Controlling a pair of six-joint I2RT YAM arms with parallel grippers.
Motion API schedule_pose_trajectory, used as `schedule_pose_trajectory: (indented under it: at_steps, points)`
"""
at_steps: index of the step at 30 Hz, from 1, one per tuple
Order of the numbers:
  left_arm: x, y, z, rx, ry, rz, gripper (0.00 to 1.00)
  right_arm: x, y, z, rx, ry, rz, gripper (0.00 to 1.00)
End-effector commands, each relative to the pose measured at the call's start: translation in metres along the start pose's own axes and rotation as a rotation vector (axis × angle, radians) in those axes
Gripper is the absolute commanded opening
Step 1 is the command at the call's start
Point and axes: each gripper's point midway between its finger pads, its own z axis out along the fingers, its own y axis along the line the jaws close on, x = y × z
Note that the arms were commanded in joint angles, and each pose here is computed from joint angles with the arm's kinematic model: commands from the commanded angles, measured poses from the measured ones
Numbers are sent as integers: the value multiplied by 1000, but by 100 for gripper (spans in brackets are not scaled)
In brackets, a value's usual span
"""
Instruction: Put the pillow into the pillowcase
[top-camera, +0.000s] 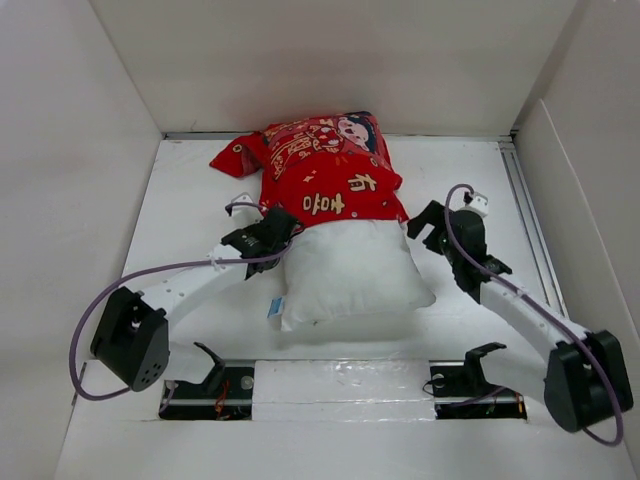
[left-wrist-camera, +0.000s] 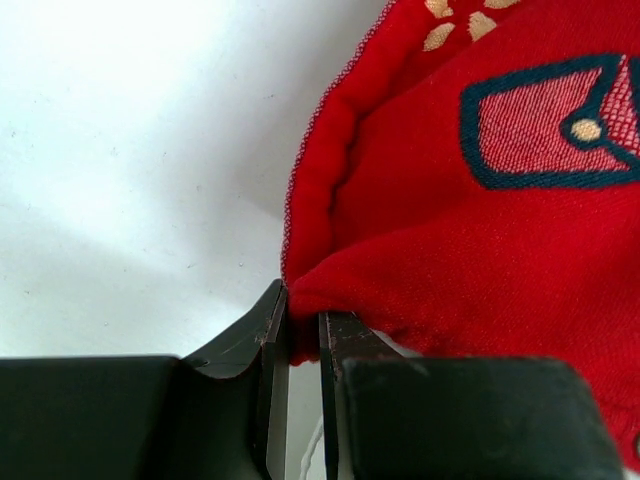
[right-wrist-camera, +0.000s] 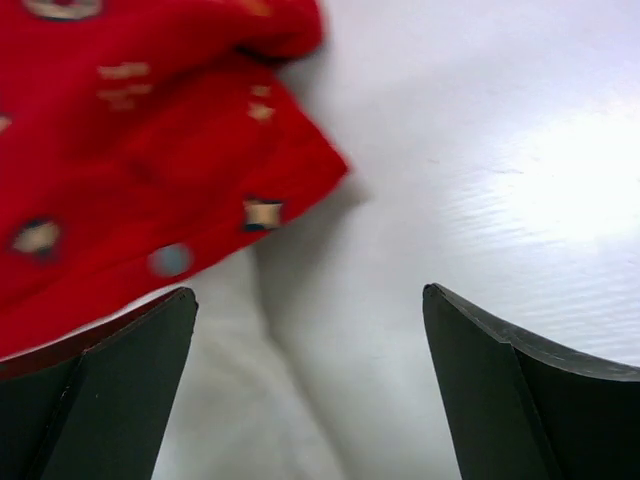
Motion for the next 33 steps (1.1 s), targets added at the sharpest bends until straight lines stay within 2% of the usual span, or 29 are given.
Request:
schedule_pose_trajectory:
  at_steps: [1,7,9,11,15,17,20,23,28,33]
  points:
    - [-16,2,1,-41,-43,-11,0,7,-29,29,125,19,-7,100]
    - [-15,-3,5,-51,-37,35,0,15,-16,43,74,92,-42,100]
    - [-17,-3,4,-53,-36,45,0,33,-12,44,38,167,-31,100]
    - [-16,-11,1,-7,-18,84,0,55,26,34,-79,239,-52,100]
    - [-31,-39,-17,124,-14,75,0,91,111,-3,-300,271,-60,100]
    - [-57,-33,-25,53,-85,61,0,107,130,-3,-317,297,-111,100]
    - [-77,-19,-15,-27,-94,48,0,105,123,6,-283,282,-133,100]
    - [-91,-2,5,-70,-70,33,0,98,93,12,-205,244,-122,100]
    - [-85,11,16,-98,-63,34,0,92,80,18,-172,229,-125,100]
    - [-73,15,27,-130,-36,52,0,100,58,38,-30,224,-214,100]
